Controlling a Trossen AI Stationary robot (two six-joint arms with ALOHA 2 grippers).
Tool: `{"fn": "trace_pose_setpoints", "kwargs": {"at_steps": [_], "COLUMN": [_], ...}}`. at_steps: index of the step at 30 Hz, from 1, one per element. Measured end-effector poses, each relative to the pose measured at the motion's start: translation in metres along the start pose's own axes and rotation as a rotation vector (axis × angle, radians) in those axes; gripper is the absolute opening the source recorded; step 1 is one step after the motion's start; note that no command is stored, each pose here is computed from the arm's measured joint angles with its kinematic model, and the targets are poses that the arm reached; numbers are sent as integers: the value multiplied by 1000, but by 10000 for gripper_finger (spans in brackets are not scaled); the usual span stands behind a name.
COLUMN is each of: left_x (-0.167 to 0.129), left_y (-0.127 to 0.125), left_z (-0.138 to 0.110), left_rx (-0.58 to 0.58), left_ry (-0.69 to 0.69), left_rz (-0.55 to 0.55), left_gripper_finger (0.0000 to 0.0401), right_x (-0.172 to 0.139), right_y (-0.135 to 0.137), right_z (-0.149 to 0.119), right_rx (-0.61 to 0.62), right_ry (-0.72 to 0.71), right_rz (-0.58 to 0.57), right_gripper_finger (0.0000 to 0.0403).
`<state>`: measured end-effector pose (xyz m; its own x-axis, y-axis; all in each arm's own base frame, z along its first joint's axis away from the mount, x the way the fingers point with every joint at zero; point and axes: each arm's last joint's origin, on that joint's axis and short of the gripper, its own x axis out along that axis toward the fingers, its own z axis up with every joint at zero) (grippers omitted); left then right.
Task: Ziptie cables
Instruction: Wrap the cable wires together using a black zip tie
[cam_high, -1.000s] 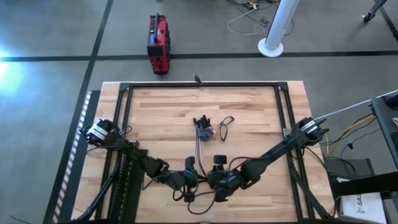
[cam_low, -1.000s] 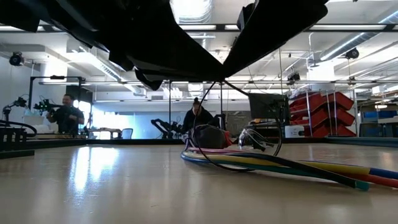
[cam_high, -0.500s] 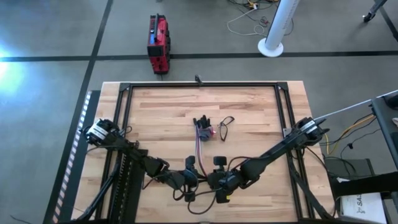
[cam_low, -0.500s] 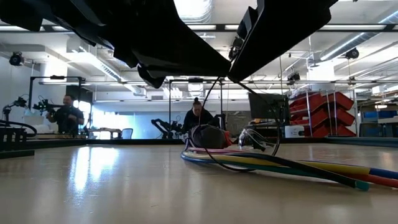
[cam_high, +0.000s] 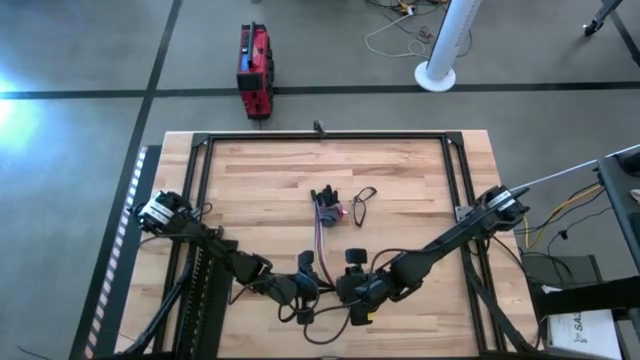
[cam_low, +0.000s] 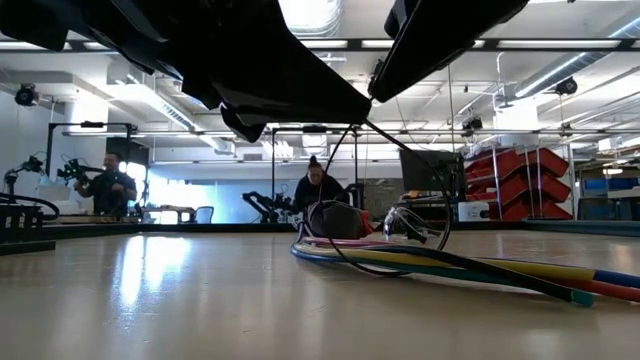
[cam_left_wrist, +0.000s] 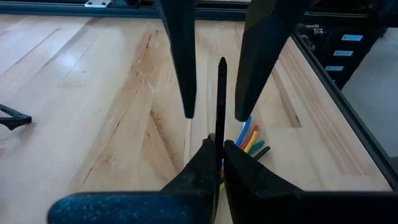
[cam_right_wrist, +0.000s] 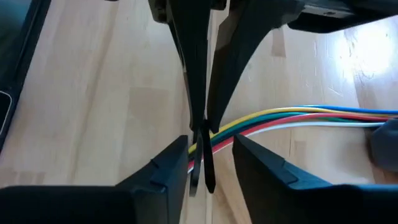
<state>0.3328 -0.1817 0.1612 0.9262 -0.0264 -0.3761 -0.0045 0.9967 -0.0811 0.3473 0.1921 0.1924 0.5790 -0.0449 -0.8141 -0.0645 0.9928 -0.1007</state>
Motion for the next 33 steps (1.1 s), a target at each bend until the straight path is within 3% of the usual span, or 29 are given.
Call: {"fn": "trace_pose_setpoints", "kwargs": {"at_steps": [8,33], "left_x": [0,0], "left_y": [0,0], "left_z": [0,0], "left_rx": [0,-1], "left_ry": [0,0], "left_rz": [0,0], "left_gripper_finger": [1,1], "right_x": [1,9], "right_y": [1,0], "right_z": [2,-4], "right_rx": [13,36], "right_ry": [-35,-64], "right_rz": [11,18], "right_gripper_finger": [132,47]}}
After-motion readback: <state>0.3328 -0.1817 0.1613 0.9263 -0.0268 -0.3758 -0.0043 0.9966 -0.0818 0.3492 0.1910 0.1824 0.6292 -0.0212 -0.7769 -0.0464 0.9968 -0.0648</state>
